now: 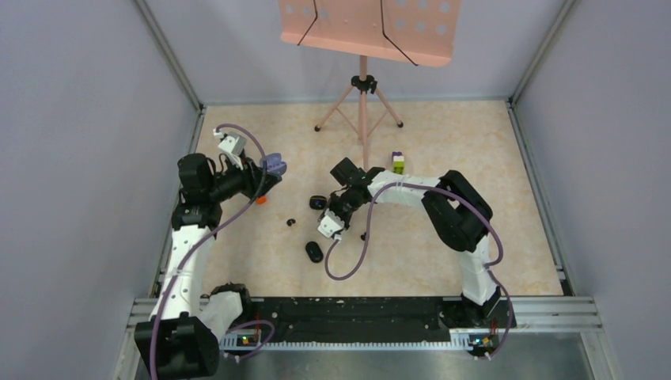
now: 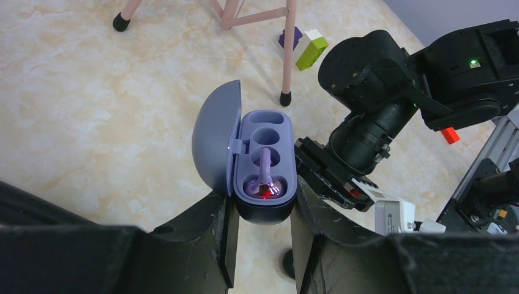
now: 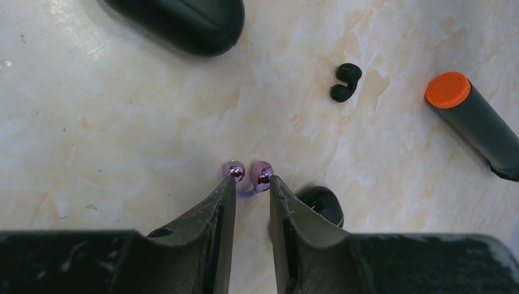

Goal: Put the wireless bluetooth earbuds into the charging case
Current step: Pick up the right earbud from the center of the board, then place the right earbud at the center of the board.

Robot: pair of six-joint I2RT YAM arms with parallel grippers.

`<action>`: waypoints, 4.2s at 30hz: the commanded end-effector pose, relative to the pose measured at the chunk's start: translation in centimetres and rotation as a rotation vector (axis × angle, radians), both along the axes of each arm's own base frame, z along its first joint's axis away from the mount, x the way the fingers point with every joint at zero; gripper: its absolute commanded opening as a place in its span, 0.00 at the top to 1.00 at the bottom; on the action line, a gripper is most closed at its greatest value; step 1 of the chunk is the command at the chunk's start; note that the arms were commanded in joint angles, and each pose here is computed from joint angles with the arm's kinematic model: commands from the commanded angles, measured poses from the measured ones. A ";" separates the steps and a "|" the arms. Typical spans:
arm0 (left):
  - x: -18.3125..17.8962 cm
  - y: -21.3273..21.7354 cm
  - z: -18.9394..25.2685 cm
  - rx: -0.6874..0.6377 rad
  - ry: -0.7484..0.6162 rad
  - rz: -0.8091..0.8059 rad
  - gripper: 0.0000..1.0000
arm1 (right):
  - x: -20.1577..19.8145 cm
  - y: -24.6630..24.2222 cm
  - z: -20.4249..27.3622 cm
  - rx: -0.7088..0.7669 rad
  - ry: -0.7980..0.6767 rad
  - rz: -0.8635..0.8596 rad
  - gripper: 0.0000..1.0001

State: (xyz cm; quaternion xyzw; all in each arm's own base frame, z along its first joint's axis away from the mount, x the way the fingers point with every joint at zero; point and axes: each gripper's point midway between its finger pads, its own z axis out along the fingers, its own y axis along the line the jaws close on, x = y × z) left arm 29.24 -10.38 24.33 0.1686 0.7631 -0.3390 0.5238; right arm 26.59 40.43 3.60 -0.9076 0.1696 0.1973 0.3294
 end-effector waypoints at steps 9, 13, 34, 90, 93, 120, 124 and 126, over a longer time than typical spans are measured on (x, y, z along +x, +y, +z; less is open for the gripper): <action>0.8 0.2 2.1 0.002 -0.075 0.002 1.00 | -0.7 2.2 3.1 0.055 0.090 -0.048 0.73; 0.7 0.1 2.1 -0.001 -0.078 -0.002 1.00 | 0.1 1.9 4.4 0.060 0.145 -0.128 0.70; 0.4 0.1 2.2 -0.009 -0.084 0.003 1.00 | 0.1 1.3 1.2 -0.137 0.352 -0.288 0.73; 2.1 -0.3 3.4 -0.049 -0.120 -0.030 1.00 | -1.8 -22.7 7.0 -0.113 0.637 -1.336 0.68; 2.1 -0.3 3.1 -0.047 -0.118 -0.027 1.00 | -3.2 -22.7 7.3 -0.034 0.359 -0.973 0.73; 1.9 0.0 2.8 -0.028 -0.118 -0.007 1.00 | -1.0 -22.3 0.8 -0.140 -0.033 -0.561 0.77; 2.0 0.0 2.9 -0.028 -0.119 -0.005 1.00 | -0.9 -22.6 0.3 -0.164 -0.051 -0.543 0.77; 2.0 0.0 2.9 -0.029 -0.118 -0.004 1.00 | -0.7 -22.6 0.1 -0.172 -0.056 -0.541 0.77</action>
